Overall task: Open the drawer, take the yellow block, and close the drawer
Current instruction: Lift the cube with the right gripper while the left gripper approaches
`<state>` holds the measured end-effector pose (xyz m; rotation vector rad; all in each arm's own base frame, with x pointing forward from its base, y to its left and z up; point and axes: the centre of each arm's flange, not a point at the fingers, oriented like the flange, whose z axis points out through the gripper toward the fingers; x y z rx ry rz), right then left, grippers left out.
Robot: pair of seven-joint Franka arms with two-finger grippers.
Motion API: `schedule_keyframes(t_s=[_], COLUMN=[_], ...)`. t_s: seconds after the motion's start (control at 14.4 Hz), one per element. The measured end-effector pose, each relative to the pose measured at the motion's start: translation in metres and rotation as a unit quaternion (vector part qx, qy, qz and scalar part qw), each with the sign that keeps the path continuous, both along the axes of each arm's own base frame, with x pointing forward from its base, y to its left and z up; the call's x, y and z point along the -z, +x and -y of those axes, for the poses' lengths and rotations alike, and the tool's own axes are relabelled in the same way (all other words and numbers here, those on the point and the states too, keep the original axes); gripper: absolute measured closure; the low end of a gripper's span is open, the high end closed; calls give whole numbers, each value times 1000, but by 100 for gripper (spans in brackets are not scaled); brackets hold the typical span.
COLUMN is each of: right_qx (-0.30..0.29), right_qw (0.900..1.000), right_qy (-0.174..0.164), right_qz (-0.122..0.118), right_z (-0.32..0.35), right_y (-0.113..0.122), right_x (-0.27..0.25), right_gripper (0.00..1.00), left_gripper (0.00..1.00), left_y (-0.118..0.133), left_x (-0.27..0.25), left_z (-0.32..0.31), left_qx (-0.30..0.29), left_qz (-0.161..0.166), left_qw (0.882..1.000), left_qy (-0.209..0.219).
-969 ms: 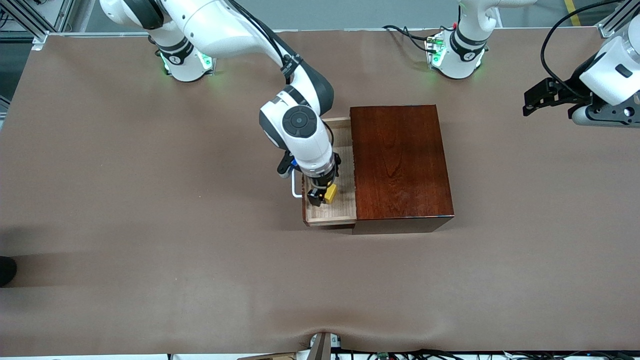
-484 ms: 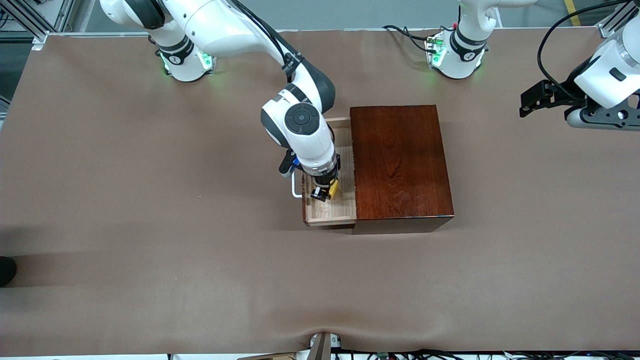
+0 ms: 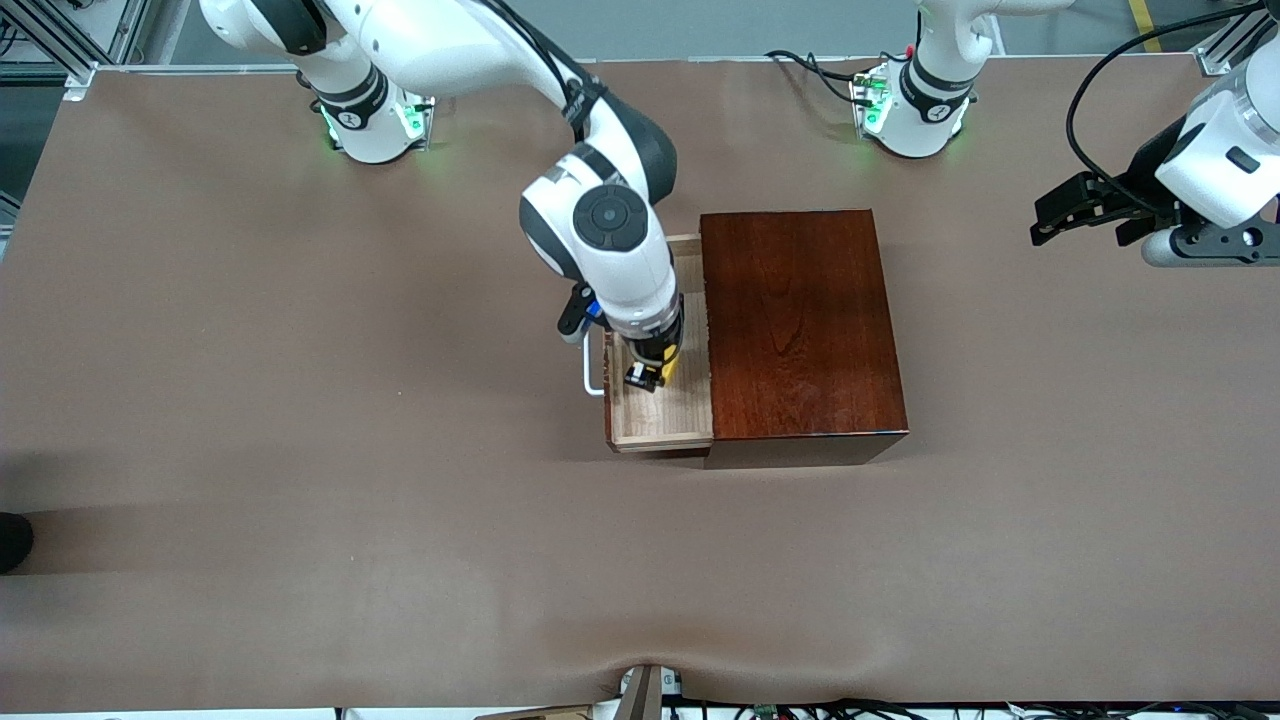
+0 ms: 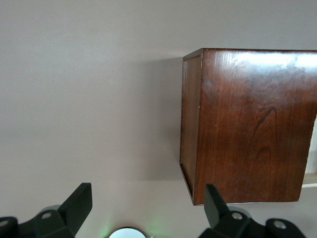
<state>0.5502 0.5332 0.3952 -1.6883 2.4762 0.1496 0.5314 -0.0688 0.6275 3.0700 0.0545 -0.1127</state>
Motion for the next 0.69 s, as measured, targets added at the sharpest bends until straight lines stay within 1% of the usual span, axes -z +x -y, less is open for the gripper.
schedule_keyframes(t_s=[0.14,0.21,0.28,0.35,0.42,0.48,0.55,0.62,0.69], right_qx=[-35,-67,-112,-167,-223,-275,-323,-369,-407], right_qw=[999,997,994,986,974,960,945,927,911], right_qy=[10,8,-5,-21,-35,-45,-53,-59,-64], right_qz=[16,21,17,9,2,-3,-6,-10,-14], right_z=[1,6,13,22,32,45,64,87,115], right_y=[-6,-11,-19,-27,-31,-31,-28,-22,-16], right_x=[-48,-71,-90,-102,-111,-116,-121,-124,-128], right_gripper=[44,44,44,44,44,44,44,44,44], left_gripper=[0,0,0,0,0,0,0,0,0], left_y=[1,2,4,8,12,17,21,26,30], left_x=[1,2,5,8,12,17,26,36,47], left_z=[3,6,10,17,25,34,45,59,75], left_qx=[-29,-54,-81,-105,-125,-142,-152,-159,-167], left_qz=[-2,-5,-10,-14,-19,-25,-34,-42,-45], left_qw=[1000,999,997,994,992,989,988,986,985], left_qy=[0,-4,-11,-16,-17,-15,-12,-9,-7])
